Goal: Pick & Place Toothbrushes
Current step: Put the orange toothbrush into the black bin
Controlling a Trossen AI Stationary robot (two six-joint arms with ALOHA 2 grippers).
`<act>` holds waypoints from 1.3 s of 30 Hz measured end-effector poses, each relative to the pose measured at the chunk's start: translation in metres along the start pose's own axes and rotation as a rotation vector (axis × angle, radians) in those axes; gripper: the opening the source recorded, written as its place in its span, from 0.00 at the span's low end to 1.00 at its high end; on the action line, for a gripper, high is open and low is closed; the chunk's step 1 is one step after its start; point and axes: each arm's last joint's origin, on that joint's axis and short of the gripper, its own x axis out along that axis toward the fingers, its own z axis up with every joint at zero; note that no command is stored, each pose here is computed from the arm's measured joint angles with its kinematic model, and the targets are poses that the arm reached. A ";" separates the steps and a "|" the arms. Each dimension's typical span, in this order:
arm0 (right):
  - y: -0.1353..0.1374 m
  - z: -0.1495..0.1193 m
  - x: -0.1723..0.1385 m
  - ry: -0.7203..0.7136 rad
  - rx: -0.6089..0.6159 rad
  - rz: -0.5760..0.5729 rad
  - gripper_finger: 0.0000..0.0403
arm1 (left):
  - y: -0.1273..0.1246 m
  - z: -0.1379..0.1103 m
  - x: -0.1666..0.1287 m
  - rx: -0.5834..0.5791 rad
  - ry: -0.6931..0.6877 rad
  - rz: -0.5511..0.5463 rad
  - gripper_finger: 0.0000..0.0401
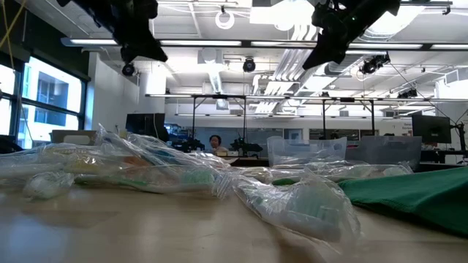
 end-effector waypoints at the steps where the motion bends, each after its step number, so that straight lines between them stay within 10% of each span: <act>1: 0.000 0.000 0.000 -0.003 0.000 0.000 0.01 | -0.001 -0.002 -0.001 -0.012 0.011 0.007 0.00; 18: 0.000 0.002 0.000 -0.021 -0.029 -0.003 0.01 | -0.006 -0.002 -0.003 -0.069 0.015 -0.047 0.00; 32: -0.001 0.004 0.000 -0.038 -0.022 -0.006 0.01 | 0.001 -0.014 -0.004 -0.648 0.077 0.149 0.00; 39: -0.001 0.004 0.000 -0.037 -0.021 -0.009 0.01 | 0.002 -0.021 -0.005 -0.686 0.141 0.181 0.00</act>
